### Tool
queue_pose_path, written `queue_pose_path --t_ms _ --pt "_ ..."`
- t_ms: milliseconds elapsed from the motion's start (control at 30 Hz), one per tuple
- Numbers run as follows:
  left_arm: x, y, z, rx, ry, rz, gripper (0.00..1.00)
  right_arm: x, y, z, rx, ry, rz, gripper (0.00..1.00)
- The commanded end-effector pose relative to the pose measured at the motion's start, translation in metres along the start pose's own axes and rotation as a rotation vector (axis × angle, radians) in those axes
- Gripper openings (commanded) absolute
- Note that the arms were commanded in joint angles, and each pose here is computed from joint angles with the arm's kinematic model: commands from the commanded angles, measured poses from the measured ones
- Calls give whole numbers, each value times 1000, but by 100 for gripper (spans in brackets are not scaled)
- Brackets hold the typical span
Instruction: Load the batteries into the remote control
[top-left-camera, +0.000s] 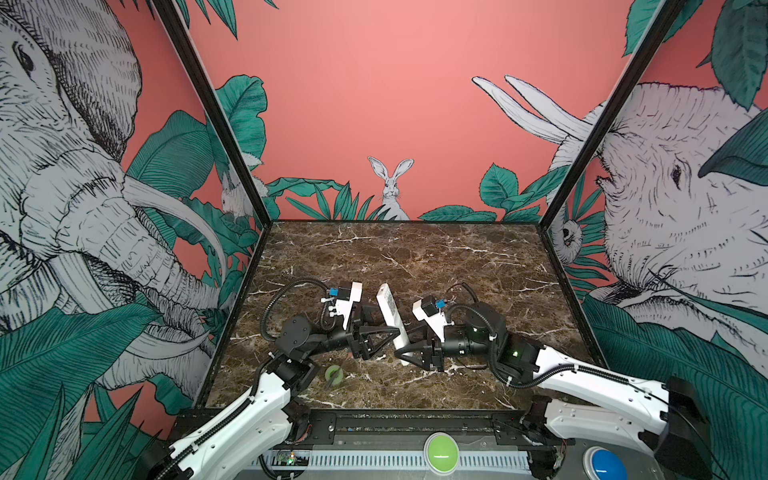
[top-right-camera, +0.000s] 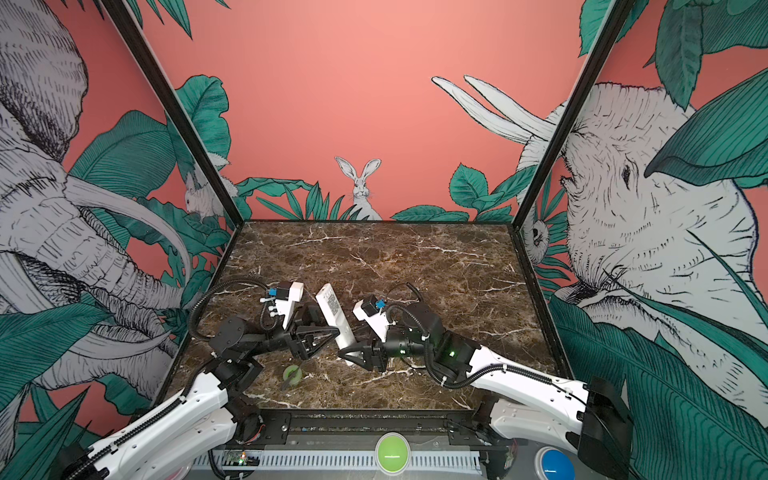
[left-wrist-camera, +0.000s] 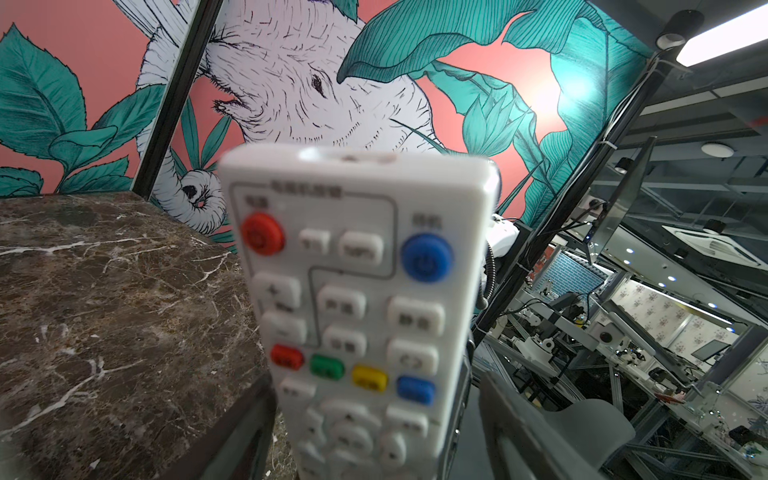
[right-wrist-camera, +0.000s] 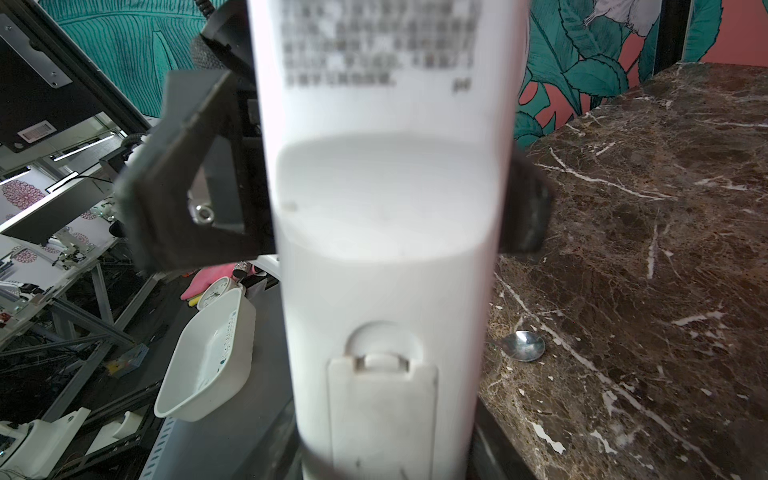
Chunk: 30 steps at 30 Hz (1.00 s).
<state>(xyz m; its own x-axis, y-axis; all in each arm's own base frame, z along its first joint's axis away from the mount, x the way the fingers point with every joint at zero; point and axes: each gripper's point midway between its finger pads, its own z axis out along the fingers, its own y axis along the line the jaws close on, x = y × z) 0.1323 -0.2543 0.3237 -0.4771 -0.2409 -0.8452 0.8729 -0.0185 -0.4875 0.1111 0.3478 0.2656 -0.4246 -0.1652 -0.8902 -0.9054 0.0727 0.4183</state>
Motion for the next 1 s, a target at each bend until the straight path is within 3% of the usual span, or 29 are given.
queue_pose_path --t_ms 0,667,967 --pt "-20 -21 0 62 -43 57 74 -16 13 -3 -62 -62 -50 23" --pt "-24 -24 1 81 -56 53 56 -14 18 -2 -94 -48 -50 24" --pt "-28 -25 2 82 -65 47 38 -15 19 -3 -96 -52 -54 24"
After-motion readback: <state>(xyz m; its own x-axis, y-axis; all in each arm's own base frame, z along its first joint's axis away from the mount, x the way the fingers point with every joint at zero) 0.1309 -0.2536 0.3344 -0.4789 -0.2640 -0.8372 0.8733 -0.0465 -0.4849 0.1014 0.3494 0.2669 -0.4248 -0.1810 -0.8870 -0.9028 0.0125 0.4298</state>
